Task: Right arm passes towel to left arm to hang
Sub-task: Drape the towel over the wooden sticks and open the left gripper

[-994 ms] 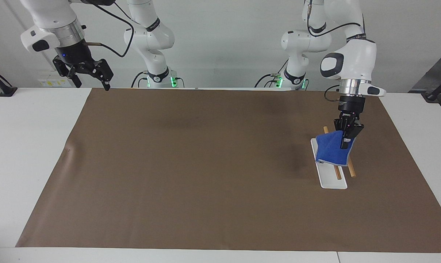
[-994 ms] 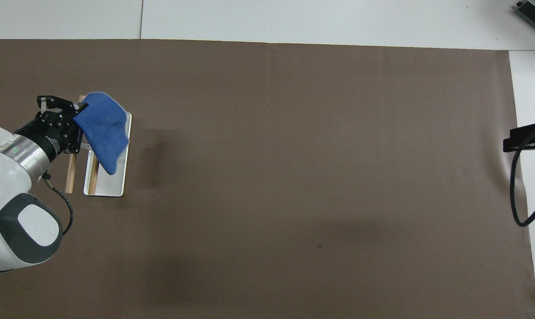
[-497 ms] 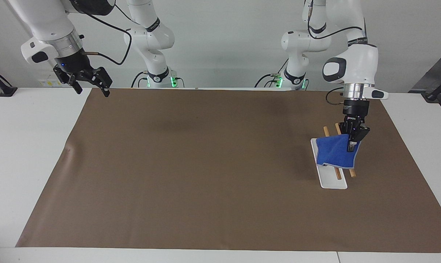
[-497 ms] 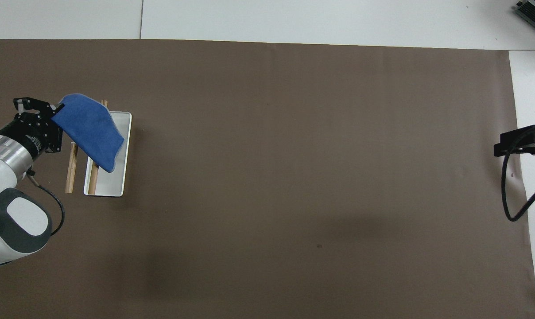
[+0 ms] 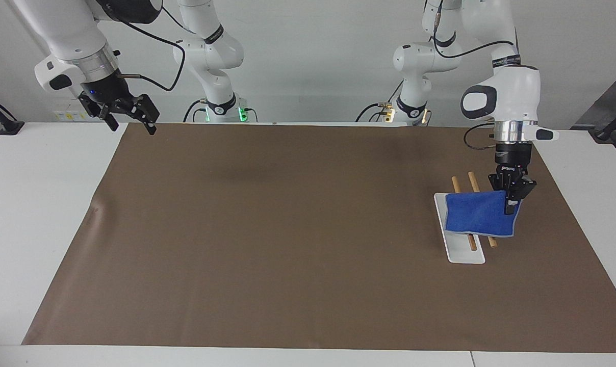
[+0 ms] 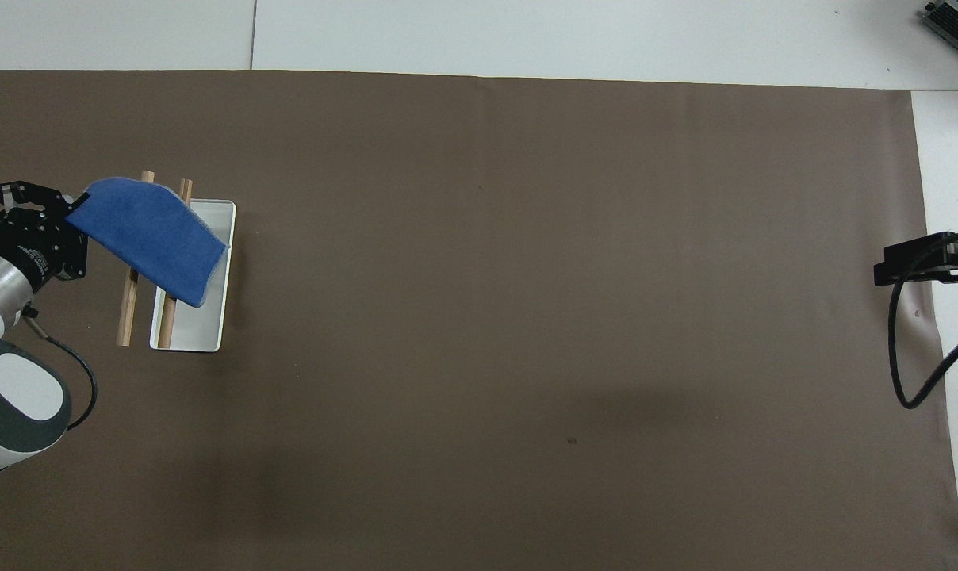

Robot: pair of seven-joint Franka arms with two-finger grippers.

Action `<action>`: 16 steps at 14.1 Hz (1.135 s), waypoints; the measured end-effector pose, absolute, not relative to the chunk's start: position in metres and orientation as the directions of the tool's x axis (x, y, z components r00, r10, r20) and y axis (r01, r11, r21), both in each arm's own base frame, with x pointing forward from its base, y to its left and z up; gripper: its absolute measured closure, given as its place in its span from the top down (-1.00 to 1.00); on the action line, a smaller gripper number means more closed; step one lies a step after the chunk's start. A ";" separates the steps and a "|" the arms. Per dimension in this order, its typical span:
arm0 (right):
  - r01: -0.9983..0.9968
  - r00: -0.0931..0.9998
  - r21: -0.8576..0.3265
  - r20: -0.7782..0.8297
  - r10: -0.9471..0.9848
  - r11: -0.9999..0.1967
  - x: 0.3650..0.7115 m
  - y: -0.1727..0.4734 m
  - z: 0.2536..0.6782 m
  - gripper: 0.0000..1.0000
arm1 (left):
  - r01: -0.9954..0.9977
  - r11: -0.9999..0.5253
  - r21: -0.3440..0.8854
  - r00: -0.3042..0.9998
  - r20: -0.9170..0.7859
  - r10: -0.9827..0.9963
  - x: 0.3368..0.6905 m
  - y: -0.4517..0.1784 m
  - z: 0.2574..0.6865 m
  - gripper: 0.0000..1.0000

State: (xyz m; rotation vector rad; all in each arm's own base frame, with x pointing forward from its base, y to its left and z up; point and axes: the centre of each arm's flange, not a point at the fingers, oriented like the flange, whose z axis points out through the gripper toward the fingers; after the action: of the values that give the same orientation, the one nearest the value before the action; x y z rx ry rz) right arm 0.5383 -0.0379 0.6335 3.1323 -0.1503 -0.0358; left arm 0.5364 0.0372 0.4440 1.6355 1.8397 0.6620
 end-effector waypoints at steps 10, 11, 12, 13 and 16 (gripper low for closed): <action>-0.064 0.998 0.018 -0.021 -0.064 -0.998 0.531 -0.026 0.624 1.00 | 0.717 0.160 0.679 -0.128 -0.098 0.987 0.528 0.064 0.431 -0.96; -0.063 0.998 0.018 -0.021 -0.064 -0.998 0.531 -0.026 0.624 1.00 | 0.720 0.161 0.675 -0.129 -0.099 0.987 0.528 0.064 0.430 -0.96; -0.063 0.998 0.018 -0.022 -0.064 -0.998 0.531 -0.026 0.624 1.00 | 0.722 0.162 0.673 -0.128 -0.099 0.987 0.528 0.064 0.429 -0.96; -0.064 0.998 0.019 -0.022 -0.064 -0.998 0.531 -0.026 0.624 1.00 | 0.724 0.162 0.670 -0.128 -0.100 0.987 0.528 0.064 0.429 -0.96; -0.064 0.998 0.019 -0.023 -0.064 -0.998 0.531 -0.026 0.623 1.00 | 0.723 0.175 0.668 -0.144 -0.101 0.984 0.526 0.072 0.428 -0.96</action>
State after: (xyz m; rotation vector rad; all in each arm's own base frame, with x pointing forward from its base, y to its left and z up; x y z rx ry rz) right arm 0.5310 -0.0263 0.6231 3.1218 -0.1001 -0.0365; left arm 0.5264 0.0725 0.4283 1.6041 1.9316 0.6491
